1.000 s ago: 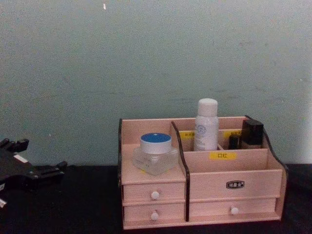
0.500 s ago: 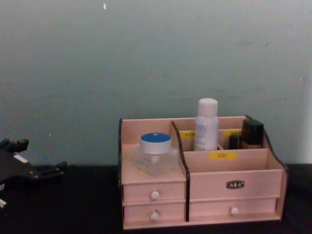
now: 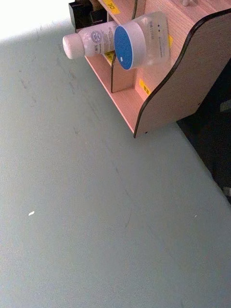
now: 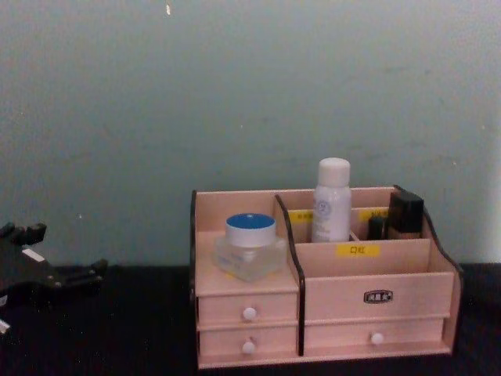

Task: Pick up the facial cleanser and watermelon frost from the table and place them into the tiered storage box.

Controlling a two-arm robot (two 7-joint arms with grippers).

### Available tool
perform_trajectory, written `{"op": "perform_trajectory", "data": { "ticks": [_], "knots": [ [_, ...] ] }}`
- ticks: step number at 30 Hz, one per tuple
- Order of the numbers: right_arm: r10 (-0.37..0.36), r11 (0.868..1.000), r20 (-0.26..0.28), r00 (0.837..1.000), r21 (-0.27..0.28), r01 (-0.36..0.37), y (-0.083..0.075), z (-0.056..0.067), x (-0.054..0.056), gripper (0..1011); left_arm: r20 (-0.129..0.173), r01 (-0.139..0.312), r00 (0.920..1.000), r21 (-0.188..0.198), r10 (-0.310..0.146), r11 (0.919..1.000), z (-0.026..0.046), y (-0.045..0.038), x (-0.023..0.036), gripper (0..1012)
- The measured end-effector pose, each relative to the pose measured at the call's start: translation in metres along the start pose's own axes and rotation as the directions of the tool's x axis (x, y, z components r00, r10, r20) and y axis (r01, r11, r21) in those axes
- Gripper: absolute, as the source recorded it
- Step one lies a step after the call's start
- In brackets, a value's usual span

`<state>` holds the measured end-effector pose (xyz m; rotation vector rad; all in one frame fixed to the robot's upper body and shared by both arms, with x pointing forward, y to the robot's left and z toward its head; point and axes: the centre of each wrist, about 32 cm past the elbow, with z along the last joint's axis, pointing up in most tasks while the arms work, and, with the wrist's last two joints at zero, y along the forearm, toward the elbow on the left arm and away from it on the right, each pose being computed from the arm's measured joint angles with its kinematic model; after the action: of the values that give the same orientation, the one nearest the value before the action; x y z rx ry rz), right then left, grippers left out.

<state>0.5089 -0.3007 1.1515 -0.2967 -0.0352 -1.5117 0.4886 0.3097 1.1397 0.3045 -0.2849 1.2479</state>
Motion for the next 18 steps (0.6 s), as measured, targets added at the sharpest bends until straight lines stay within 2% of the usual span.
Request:
{"op": "perform_trajectory", "data": {
  "ticks": [18],
  "knots": [
    [0.002, 1.0, -0.001, 1.0, 0.001, -0.002, -0.0001, 0.0004, 0.0005, 1002, 0.0, 0.0, 1.0, 0.0, 0.0, 1.0, 0.0, 0.0, 0.0, 1001]
  ]
}}
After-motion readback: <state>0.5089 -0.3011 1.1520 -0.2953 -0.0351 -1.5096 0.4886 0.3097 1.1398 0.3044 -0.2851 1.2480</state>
